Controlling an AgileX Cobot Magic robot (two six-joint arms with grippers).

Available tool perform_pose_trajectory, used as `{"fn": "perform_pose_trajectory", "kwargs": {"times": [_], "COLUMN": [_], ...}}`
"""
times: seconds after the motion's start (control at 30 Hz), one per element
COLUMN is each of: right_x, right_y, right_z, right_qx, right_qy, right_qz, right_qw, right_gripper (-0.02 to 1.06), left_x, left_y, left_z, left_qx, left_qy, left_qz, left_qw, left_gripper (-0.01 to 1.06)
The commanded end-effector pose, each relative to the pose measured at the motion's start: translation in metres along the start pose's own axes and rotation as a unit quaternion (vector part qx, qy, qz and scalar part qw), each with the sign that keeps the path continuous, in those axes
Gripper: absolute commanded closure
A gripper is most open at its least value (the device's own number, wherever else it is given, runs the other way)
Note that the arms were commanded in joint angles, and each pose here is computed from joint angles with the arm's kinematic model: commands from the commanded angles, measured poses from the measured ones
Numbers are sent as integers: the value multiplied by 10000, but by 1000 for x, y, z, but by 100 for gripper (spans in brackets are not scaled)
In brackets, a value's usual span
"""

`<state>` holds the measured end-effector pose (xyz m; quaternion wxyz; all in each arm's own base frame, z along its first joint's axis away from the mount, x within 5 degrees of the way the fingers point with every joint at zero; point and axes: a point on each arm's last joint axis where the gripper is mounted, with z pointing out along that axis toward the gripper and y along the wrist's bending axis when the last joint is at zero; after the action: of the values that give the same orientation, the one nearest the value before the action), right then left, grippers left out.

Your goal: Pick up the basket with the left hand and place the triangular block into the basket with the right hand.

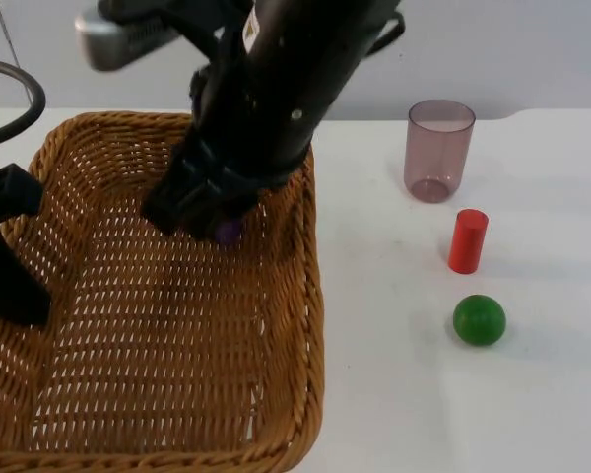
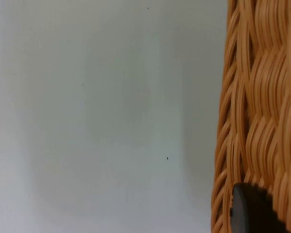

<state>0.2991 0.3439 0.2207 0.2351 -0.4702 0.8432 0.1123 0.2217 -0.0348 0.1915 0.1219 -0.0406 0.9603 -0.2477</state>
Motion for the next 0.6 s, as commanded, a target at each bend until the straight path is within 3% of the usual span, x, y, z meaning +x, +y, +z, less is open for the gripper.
{"fn": "perform_pose_trajectory", "kwargs": {"times": [0.0, 0.03, 0.1, 0.2, 0.4, 0.5, 0.57], "right_x": [-4, -4, -7, -14, -20, -9, -3], "right_y": [2, 2, 2, -1, -17, -27, -27], "right_z": [-1, -1, -7, -31, -107, -178, -196], "right_qx": [3, 3, 19, 125, 425, 631, 688], "right_qy": [-115, -115, -208, -485, -1044, -1444, -1571], "right_qz": [34, 34, 31, -13, 175, 354, 385], "right_qw": [9999, 9999, 9998, 9987, 9935, 9869, 9844], "right_gripper": [53, 53, 29, 15, 14, 14, 14], "left_x": [0, 0, 0, 0, 1, 1, 1], "left_y": [-2, -2, -2, -2, -2, -2, -2], "left_z": [-2, -2, -2, -2, -2, -2, -2], "left_qx": [85, 85, 85, 85, 89, 89, 89], "left_qy": [-51, -51, -51, -51, -43, -43, -43], "left_qz": [-73, -73, -73, -73, -72, -72, -72], "left_qw": [9999, 9999, 9999, 9999, 9999, 9999, 9999], "left_gripper": [105, 105, 105, 105, 105, 105, 105]}}
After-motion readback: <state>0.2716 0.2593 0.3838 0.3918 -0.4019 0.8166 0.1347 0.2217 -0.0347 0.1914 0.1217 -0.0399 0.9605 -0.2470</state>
